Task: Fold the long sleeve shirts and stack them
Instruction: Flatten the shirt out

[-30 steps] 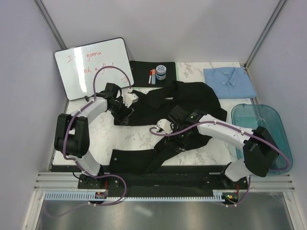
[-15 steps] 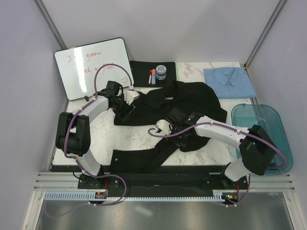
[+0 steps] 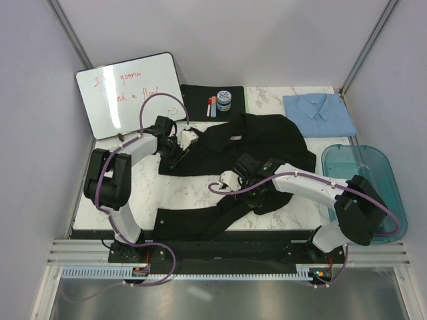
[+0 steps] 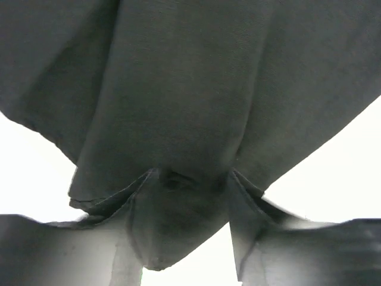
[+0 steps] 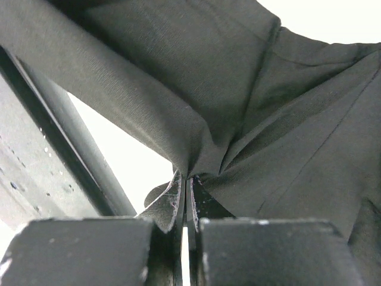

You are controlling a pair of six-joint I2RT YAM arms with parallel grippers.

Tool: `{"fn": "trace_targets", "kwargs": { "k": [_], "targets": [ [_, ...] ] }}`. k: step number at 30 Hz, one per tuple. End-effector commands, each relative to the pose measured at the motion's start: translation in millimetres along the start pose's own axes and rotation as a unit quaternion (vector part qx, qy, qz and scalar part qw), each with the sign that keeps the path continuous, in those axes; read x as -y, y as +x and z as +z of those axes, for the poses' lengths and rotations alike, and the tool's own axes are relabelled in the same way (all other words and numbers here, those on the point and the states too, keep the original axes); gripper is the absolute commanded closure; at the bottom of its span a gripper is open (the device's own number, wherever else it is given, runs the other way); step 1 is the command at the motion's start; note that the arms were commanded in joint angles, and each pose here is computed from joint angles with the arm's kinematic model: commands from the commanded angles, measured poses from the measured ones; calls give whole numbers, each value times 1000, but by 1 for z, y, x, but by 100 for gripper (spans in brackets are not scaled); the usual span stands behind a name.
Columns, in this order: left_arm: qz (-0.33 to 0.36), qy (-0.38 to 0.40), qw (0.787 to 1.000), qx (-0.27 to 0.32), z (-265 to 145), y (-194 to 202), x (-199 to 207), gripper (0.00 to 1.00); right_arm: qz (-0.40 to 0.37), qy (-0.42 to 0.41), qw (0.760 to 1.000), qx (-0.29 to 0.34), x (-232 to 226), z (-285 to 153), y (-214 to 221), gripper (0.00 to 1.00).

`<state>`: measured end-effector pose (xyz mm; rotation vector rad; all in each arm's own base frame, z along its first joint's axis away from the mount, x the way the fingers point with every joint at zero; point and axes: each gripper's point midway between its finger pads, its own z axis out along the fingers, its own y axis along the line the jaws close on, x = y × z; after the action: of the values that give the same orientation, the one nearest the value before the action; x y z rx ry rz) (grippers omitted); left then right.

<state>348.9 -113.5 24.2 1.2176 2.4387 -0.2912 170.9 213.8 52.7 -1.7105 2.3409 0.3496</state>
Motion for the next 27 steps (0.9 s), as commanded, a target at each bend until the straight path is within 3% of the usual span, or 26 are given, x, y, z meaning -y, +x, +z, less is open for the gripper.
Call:
{"fn": "trace_targets", "kwargs": {
  "k": [1, 6, 11, 17, 21, 24, 25, 27],
  "targets": [
    [8, -57, 997, 44, -23, -31, -29, 67, -17, -15, 1000, 2, -10, -10, 6, 100],
    [11, -81, 994, 76, -60, -56, -47, 98, -39, -20, 999, -13, -10, -14, 12, 100],
    [-15, -141, 982, 126, -113, -88, -84, 98, -52, -37, 998, -28, -14, -17, 15, 100],
    [-48, -249, 947, 198, -204, -121, -151, 98, -76, -92, 992, -44, -29, -23, 18, 100],
    [-51, -279, 940, 192, -217, -117, -167, 98, -88, -185, 976, -74, -64, -31, 25, 100],
    [-52, -258, 951, 165, -196, -96, -162, 98, -99, -244, 960, -91, -90, -39, 26, 100],
    [-48, -255, 953, 159, -193, -90, -157, 98, -102, -270, 954, -87, -101, -43, 23, 98],
    [-46, -238, 961, 133, -172, -69, -149, 98, -121, -301, 940, -101, -119, -48, 27, 81]
  ]
}}
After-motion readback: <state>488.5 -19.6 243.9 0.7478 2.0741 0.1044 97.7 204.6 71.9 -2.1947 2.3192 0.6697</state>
